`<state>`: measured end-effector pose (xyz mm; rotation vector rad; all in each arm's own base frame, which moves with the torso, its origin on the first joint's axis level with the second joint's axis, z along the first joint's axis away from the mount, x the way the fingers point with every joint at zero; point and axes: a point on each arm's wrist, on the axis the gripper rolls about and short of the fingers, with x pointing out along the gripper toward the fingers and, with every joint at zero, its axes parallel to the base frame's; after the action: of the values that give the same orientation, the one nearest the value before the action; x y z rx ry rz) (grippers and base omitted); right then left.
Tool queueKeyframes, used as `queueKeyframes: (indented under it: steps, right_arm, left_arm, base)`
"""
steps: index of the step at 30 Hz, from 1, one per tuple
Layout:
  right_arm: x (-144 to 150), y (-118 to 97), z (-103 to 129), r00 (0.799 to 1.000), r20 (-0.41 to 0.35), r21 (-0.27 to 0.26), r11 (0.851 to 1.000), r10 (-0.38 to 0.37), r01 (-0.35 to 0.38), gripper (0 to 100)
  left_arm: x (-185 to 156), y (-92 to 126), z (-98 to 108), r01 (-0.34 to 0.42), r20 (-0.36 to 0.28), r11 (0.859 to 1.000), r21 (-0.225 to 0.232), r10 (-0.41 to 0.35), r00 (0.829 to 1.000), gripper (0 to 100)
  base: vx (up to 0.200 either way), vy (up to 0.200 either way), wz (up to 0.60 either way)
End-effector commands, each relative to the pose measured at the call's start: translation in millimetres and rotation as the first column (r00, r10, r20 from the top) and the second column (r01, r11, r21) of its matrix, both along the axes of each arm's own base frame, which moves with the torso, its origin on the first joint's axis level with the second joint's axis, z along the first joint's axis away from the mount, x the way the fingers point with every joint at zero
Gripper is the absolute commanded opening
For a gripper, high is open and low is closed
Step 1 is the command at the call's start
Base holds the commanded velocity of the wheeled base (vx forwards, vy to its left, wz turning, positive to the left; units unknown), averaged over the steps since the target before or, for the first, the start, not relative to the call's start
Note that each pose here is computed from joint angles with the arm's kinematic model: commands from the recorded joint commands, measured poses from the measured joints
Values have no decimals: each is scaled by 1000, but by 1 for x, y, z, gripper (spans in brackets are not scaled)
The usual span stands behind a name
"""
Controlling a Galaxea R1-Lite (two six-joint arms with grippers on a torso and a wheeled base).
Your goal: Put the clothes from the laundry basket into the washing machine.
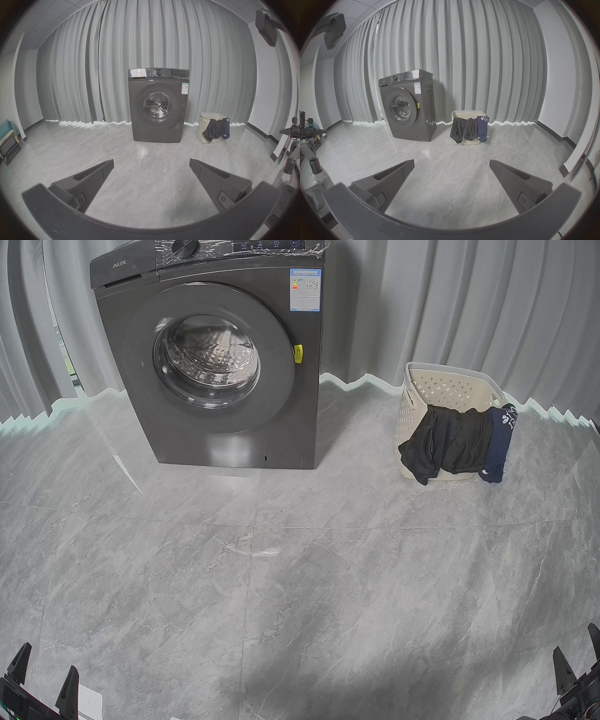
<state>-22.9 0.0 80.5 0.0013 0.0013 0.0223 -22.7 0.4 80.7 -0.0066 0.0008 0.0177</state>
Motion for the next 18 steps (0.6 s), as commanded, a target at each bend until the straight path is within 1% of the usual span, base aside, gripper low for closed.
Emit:
queueKeyframes:
  steps: [1,9,18]
  right_arm:
    - [0,0,-5,1000,0,0,1000,1,-1,100]
    - [0,0,-5,1000,0,-1,1000,1,-1,100]
    - [0,0,-5,1000,0,0,1000,-1,1,100]
  left_arm:
    - [0,0,-5,-1,1,1000,-3,1,1000,100]
    - [0,0,-5,-1,1,1000,-10,1,1000,100]
    - [0,0,-5,-1,1,1000,-13,1,1000,100]
  base:
    - [0,0,0]
    - [0,0,0]
    - [200,0,0]
